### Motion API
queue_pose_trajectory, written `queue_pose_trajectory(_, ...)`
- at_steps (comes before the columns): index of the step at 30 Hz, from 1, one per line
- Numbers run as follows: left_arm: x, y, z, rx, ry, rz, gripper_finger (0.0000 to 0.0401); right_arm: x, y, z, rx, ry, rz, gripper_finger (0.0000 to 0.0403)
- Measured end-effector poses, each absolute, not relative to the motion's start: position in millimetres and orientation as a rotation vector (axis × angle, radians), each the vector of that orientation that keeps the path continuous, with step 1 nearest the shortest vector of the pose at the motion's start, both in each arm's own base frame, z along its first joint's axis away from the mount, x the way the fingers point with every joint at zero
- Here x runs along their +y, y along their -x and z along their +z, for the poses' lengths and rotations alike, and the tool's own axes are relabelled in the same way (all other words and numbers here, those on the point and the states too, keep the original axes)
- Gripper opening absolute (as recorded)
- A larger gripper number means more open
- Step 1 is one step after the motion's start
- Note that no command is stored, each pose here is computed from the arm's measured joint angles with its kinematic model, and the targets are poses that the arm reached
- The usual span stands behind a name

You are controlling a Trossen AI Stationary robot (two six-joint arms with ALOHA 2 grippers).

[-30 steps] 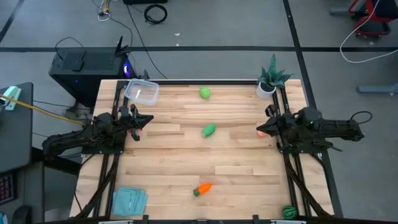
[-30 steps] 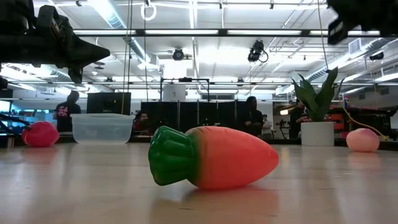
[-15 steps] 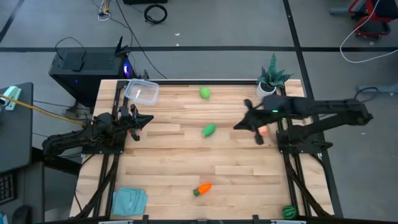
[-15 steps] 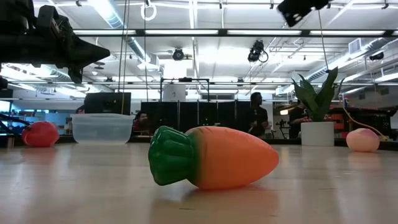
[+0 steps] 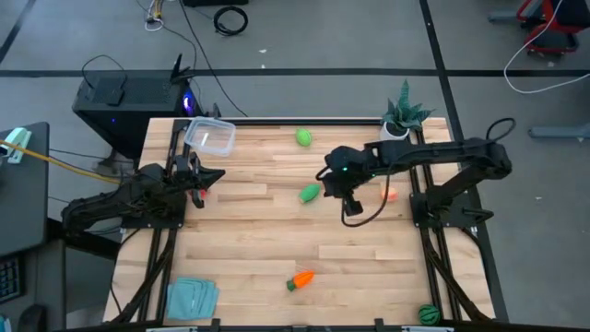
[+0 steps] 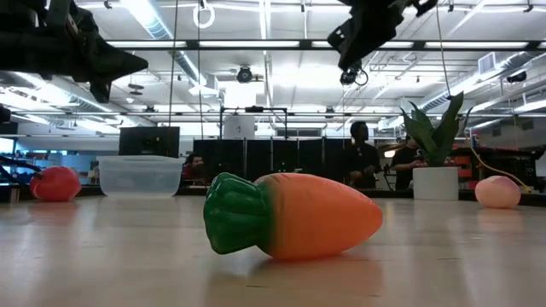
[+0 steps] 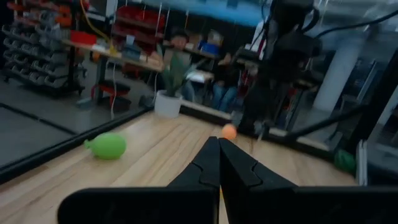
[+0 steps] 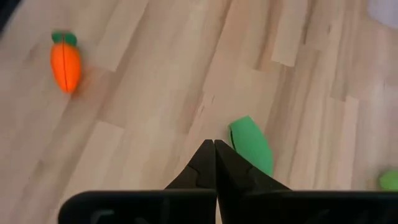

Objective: Pick and placing Produce into tupperware
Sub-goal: Put the green corn into the transparent bin

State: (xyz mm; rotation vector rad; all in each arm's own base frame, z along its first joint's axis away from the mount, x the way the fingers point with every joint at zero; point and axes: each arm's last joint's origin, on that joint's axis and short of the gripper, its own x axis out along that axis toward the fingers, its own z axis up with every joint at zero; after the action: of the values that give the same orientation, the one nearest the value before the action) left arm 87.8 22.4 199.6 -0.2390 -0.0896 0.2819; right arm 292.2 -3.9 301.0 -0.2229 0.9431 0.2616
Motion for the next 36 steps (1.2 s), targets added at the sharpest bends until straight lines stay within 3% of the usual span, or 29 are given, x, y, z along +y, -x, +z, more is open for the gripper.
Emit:
queue_pose_trajectory(10, 24, -93, 228, 0.040, 0.167, 0.295, 0.0003, -4, -308, 291, 0.912, 0.258, 0.273, 0.0022)
queue_pose_trajectory(27, 27, -106, 228, 0.131, 0.180, 0.302, 0.0011, -15, -334, 271, 0.896, 0.395, 0.170, 0.0237)
queue_pose_trajectory(36, 27, -106, 228, 0.133, 0.184, 0.303, 0.0017, -19, -342, 256, 0.942, 0.428, 0.166, 0.0269)
